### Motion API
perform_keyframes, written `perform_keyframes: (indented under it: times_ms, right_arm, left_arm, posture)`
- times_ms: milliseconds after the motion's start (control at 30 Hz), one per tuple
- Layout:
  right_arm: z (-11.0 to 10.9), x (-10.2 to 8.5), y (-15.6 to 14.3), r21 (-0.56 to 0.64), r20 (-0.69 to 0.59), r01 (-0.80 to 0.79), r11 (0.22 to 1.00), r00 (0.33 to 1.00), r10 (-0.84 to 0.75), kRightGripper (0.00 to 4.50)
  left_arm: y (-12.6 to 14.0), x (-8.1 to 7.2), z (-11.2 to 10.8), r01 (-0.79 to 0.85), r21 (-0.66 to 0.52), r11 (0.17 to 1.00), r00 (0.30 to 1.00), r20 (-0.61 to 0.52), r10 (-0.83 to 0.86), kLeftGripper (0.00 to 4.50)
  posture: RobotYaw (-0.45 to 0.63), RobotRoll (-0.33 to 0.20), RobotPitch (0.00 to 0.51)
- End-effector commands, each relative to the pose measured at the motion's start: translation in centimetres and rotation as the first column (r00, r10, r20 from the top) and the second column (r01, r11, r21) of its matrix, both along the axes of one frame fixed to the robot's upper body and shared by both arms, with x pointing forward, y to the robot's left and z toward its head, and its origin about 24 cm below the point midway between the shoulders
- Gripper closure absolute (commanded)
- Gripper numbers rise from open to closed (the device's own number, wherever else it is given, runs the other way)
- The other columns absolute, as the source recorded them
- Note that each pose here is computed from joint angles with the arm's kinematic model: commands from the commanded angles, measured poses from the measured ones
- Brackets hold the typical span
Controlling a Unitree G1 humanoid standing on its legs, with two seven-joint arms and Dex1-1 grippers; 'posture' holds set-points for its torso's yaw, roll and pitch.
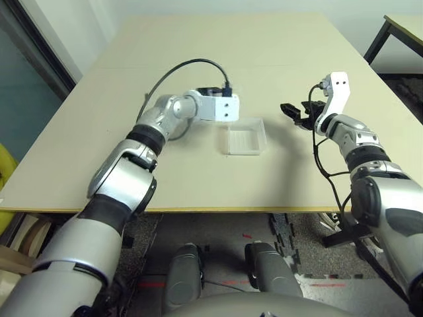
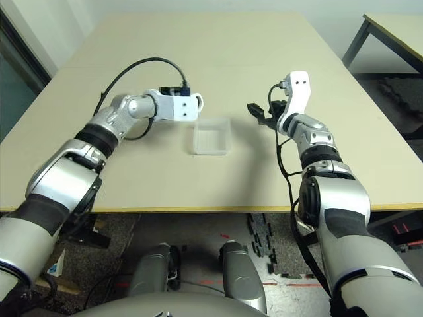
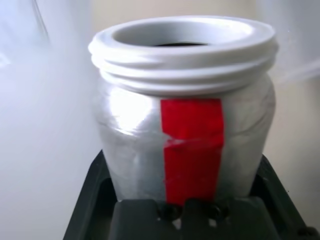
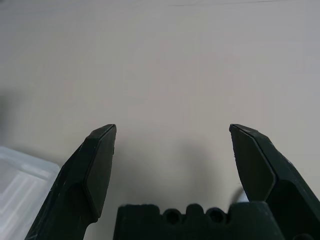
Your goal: Pour the medicine from the bottle into the box.
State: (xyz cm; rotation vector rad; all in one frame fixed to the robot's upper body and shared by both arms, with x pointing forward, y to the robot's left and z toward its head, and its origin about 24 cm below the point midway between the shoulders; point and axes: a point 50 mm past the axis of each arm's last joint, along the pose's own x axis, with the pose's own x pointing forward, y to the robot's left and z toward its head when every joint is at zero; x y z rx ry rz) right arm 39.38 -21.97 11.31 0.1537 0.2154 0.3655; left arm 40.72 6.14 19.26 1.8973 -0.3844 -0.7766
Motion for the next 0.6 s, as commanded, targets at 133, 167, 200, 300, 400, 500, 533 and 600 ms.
perform_keyframes:
  times_ms: [133, 167, 200, 300, 400, 500, 533, 600]
  right_arm:
    - [-0.2, 0.0, 0.3, 0.049, 0.004, 0.021, 0.999, 1.0, -0.021, 0.0]
    - [-0.2, 0.0, 0.4, 0.056, 0.004, 0.024, 0.998, 1.0, -0.025, 0.0]
    - [-0.2, 0.1, 0.4, 0.062, 0.005, 0.028, 0.998, 1.0, -0.029, 0.0]
    - [-0.3, 0.0, 0.2, 0.085, 0.004, 0.046, 0.995, 0.999, -0.047, 0.0]
    - [-0.5, -0.1, 0.1, 0.087, 0.001, 0.05, 0.995, 0.999, -0.05, 0.0]
    - [-0.7, -0.2, 0.0, 0.085, -0.002, 0.048, 0.995, 0.999, -0.048, 0.0]
    - [-0.7, -0.3, 0.0, 0.076, -0.002, 0.04, 0.996, 0.999, -0.04, 0.0]
    - [-0.7, -0.5, 0.0, -0.012, 0.028, -0.019, 1.0, 0.999, 0.019, 0.0]
  left_arm:
    - [-1.6, -0.1, 0.1, 0.142, 0.474, 0.869, 0.945, 0.195, -0.261, 1.83]
    - [-1.7, -0.1, 0.0, 0.149, 0.523, 0.839, 0.937, 0.198, -0.29, 1.83]
    - [-1.9, -0.2, -0.1, 0.159, 0.551, 0.819, 0.931, 0.193, -0.31, 1.83]
    - [-2.6, -0.4, -0.1, 0.179, 0.597, 0.782, 0.913, 0.194, -0.358, 1.83]
    - [-3.1, -0.4, 0.1, 0.175, 0.612, 0.771, 0.907, 0.204, -0.368, 1.83]
    - [-3.4, -0.4, 0.5, 0.165, 0.579, 0.798, 0.919, 0.203, -0.338, 1.83]
    - [-3.5, -0.4, 0.6, 0.161, 0.556, 0.816, 0.928, 0.196, -0.316, 1.83]
    - [-3.4, -0.4, 0.7, 0.151, 0.516, 0.843, 0.944, 0.179, -0.278, 1.83]
  posture:
    - [-0.22, 0.0, 0.022]
    - [-0.23, 0.0, 0.022]
    - [-0.23, 0.0, 0.024]
    - [-0.24, 0.0, 0.029]
    - [-0.25, 0.0, 0.035]
    - [-0.25, 0.0, 0.038]
    - [-0.25, 0.0, 0.038]
    - [-0.24, 0.0, 0.041]
